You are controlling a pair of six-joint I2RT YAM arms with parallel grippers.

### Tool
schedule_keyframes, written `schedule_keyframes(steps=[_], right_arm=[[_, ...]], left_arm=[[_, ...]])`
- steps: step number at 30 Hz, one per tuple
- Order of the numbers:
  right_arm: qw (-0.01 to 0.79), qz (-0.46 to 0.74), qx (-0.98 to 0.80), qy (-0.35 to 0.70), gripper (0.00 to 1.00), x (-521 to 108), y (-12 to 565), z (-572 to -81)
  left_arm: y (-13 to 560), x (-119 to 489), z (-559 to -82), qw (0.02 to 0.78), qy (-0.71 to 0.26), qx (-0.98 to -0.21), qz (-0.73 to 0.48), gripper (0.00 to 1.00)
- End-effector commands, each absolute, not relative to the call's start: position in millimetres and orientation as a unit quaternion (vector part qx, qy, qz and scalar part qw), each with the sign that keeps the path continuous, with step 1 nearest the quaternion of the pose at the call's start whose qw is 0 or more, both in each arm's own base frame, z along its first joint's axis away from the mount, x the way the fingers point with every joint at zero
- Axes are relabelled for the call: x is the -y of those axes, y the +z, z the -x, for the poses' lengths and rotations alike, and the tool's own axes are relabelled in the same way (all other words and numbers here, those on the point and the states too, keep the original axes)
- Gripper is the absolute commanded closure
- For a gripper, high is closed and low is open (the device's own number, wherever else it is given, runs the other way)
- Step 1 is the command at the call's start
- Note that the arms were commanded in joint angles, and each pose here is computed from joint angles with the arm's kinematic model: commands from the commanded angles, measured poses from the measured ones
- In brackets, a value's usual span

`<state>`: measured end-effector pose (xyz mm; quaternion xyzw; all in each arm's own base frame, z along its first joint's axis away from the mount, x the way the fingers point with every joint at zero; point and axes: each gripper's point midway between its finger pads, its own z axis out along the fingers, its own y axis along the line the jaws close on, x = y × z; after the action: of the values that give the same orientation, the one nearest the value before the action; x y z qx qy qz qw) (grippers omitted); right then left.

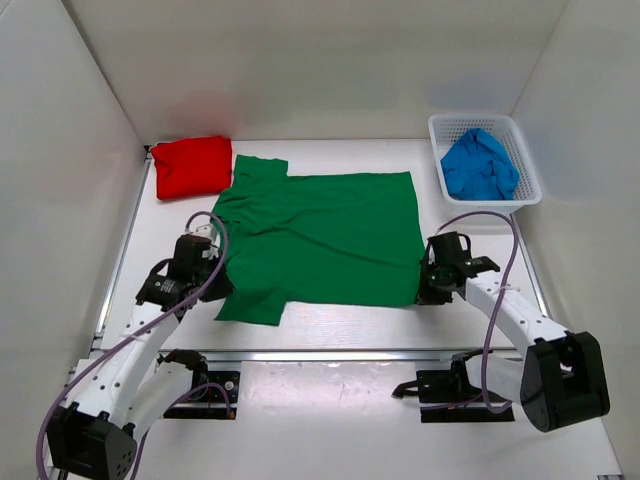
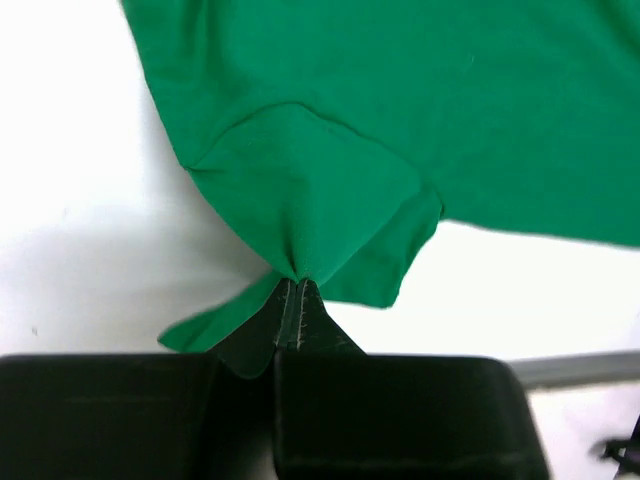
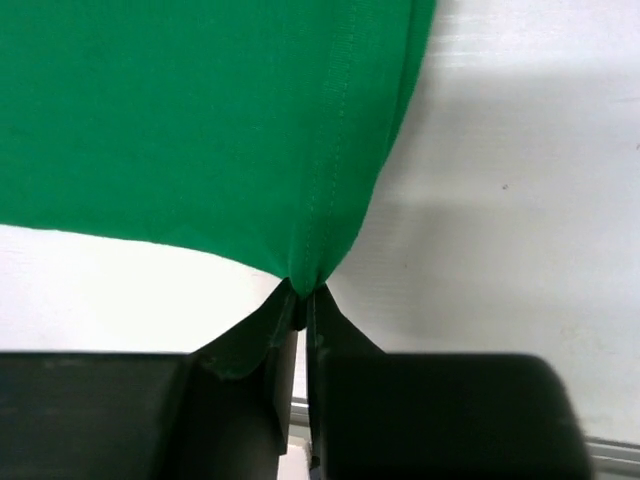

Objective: Fold and stack the t-shirts
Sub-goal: Grap the side of the flattened tshirt closest away from the robot with both arms

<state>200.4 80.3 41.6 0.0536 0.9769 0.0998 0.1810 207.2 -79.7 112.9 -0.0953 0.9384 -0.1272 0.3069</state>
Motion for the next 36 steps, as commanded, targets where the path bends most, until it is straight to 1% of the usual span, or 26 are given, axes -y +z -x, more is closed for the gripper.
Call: schedule_keyframes(steps=[1,3,4,5,6,7,8,9,10,16,17,18,19,20,22,23,24,26,29,31,32,33,36], right_arm=[[0.196,-0.07,-0.972,0.108,0.93,-78,54,-205],[0.196,-0.088,-0.97,0.111,0.87,-72,52,-206],[0.192,-0.082,-0.971,0.115,0.86,-74,50,-204],[0.189,-0.086,-0.971,0.114,0.82,-72,47,-203],[0.19,-0.089,-0.971,0.111,0.76,-70,46,-205],[0.184,-0.091,-0.972,0.113,0.61,-71,41,-203],[0.176,-0.097,-0.973,0.11,0.56,-70,36,-201],[0.174,-0.092,-0.975,0.105,0.55,-70,32,-201],[0.175,-0.092,-0.975,0.106,0.5,-71,30,-203],[0.153,-0.084,-0.981,0.084,0.49,-67,10,-199],[0.149,-0.083,-0.982,0.081,0.53,-68,7,-199],[0.146,-0.077,-0.983,0.081,0.6,-70,6,-199],[0.146,-0.074,-0.983,0.078,0.85,-69,8,-198],[0.15,-0.076,-0.983,0.079,1.0,-70,11,-200],[0.157,-0.073,-0.981,0.083,1.0,-72,20,-200],[0.159,-0.07,-0.982,0.08,1.0,-72,26,-199],[0.178,-0.067,-0.978,0.083,1.0,-74,35,-205],[0.178,-0.065,-0.978,0.089,1.0,-74,42,-204],[0.186,-0.062,-0.975,0.106,1.0,-72,58,-214],[0.192,-0.057,-0.974,0.104,1.0,-70,65,-223],[0.179,-0.056,-0.977,0.102,1.0,-67,62,-221],[0.189,-0.051,-0.975,0.106,1.0,-67,69,-228],[0.179,-0.043,-0.978,0.104,1.0,-66,71,-240]], left_arm=[[112,83,-191,0.282,-0.134,-0.947,0.083,1.0],[112,84,-191,0.28,-0.139,-0.946,0.081,1.0],[115,85,-190,0.282,-0.142,-0.945,0.08,1.0],[112,86,-187,0.278,-0.142,-0.947,0.076,1.0],[112,85,-185,0.274,-0.14,-0.948,0.078,1.0],[115,86,-186,0.279,-0.143,-0.946,0.078,1.0],[117,84,-185,0.281,-0.142,-0.946,0.081,1.0],[115,84,-181,0.277,-0.142,-0.947,0.079,1.0],[116,84,-180,0.28,-0.145,-0.946,0.078,1.0],[116,81,-173,0.278,-0.146,-0.946,0.079,1.0],[115,80,-172,0.275,-0.146,-0.947,0.078,1.0],[115,82,-170,0.271,-0.148,-0.948,0.078,1.0],[119,83,-171,0.277,-0.153,-0.945,0.078,1.0],[121,84,-171,0.278,-0.155,-0.945,0.075,1.0],[124,84,-167,0.276,-0.154,-0.946,0.074,1.0],[129,84,-167,0.282,-0.156,-0.944,0.075,1.0],[133,83,-168,0.29,-0.159,-0.941,0.076,1.0],[141,83,-172,0.299,-0.161,-0.937,0.082,1.0],[153,82,-186,0.323,-0.162,-0.928,0.089,1.0],[157,81,-197,0.326,-0.156,-0.928,0.088,1.0],[161,80,-202,0.329,-0.153,-0.928,0.083,1.0],[164,79,-209,0.33,-0.15,-0.928,0.084,1.0],[170,76,-230,0.338,-0.141,-0.926,0.088,1.0]])
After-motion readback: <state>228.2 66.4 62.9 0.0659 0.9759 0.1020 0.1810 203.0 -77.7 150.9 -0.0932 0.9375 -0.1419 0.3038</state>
